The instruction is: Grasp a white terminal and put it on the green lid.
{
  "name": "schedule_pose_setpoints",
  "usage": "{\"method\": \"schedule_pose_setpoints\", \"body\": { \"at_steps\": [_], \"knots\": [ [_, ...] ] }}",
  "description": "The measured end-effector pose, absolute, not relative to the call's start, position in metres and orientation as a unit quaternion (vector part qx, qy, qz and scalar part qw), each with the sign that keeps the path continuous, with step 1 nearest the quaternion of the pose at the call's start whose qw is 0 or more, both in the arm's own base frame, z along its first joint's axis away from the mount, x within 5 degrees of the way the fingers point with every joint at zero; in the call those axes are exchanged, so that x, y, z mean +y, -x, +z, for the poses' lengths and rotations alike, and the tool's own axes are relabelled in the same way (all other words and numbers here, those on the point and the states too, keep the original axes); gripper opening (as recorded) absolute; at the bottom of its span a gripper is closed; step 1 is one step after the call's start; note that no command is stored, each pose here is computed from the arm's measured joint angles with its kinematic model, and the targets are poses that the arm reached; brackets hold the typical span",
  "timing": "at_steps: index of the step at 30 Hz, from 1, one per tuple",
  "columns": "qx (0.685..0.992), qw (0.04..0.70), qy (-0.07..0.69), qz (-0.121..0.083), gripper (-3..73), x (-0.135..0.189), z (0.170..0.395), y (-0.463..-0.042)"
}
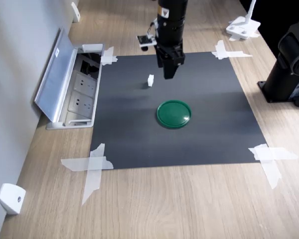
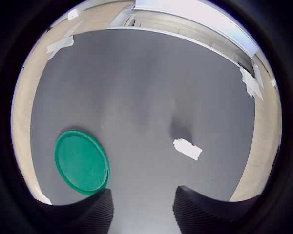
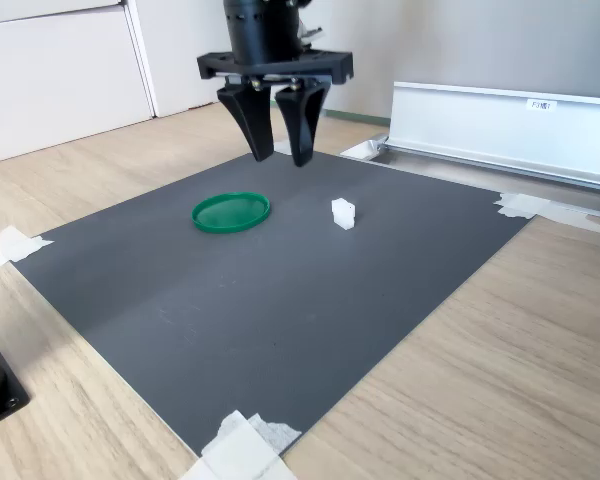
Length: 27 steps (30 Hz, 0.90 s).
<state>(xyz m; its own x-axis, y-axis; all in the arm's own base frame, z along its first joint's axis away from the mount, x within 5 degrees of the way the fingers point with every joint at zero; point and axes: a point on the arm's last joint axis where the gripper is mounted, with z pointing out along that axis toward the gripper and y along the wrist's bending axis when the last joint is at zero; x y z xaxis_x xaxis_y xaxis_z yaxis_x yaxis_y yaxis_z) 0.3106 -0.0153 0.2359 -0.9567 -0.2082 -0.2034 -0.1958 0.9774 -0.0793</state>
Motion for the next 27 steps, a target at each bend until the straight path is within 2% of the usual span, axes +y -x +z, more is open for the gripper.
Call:
{"method": "schedule_pose_setpoints", "body": {
  "at_steps": [7,17,27],
  "knots": [
    [0.989,0.095,0.114,-0.029,58.8,-0.016,0.226,-0.317],
    [0.988,0.114,0.093,-0.039,58.9,-0.040,0.234,-0.326],
    [0.990,0.079,0.114,-0.036,58.5,-0.051,0.207,-0.337]
  ]
}}
